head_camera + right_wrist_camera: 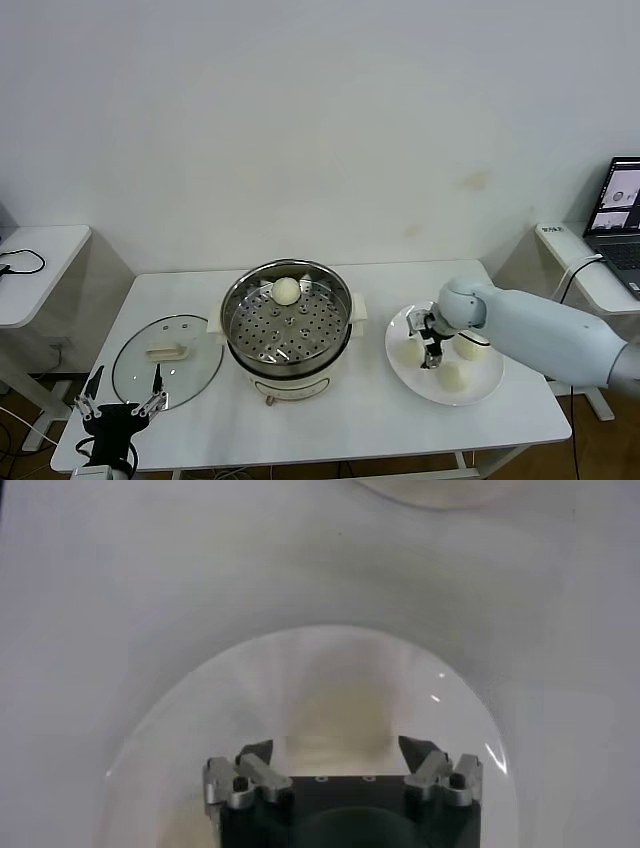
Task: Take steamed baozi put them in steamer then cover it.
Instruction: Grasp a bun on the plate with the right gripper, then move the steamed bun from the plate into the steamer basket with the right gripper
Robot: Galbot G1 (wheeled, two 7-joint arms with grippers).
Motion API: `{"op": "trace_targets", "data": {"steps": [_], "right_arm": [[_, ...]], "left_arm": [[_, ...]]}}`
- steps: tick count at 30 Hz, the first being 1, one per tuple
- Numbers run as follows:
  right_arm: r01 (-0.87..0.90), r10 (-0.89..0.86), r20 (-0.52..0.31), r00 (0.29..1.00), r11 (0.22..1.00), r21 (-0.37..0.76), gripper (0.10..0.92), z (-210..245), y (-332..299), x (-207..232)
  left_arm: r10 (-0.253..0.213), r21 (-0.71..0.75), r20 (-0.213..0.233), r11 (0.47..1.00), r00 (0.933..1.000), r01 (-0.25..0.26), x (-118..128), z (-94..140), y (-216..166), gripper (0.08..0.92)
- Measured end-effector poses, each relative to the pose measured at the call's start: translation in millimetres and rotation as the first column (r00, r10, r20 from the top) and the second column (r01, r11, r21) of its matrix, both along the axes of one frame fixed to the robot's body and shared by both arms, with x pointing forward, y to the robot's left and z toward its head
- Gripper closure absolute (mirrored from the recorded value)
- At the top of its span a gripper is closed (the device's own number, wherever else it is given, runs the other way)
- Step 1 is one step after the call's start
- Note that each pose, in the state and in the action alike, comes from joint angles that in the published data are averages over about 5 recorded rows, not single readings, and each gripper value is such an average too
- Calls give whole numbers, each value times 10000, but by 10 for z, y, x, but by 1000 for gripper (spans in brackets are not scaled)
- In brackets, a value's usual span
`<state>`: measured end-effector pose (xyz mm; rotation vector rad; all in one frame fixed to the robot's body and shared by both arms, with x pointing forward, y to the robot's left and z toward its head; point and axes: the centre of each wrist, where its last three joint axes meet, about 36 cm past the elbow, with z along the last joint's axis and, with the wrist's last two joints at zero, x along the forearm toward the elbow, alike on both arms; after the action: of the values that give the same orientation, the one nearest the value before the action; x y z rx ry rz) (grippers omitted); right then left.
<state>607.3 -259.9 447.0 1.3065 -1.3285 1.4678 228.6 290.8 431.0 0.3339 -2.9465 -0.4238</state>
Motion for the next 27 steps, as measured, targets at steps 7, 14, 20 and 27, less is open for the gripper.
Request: {"op": "trace_targets", "data": {"steps": [7,14,20,27], "right_arm": [[106,-107,37,9999,9999,64,388,-18,43,60],[176,-177,45,9998,9998,100,486,84,22,102],[269,-273,209,9994,9994,218,480,351,-33,158],[318,-348,677,9971,9985,449,477,868,-75,219]], "left_arm": [[3,27,8,10000,10000,-3,4,-3,-5,177],[-15,34,6,10000,10000,15,2,-1,-8,177],[-92,28,63,10000,9999,92,15,14,-22,177],[-188,26,113,9998,9998,188,22,35,-38,177]]}}
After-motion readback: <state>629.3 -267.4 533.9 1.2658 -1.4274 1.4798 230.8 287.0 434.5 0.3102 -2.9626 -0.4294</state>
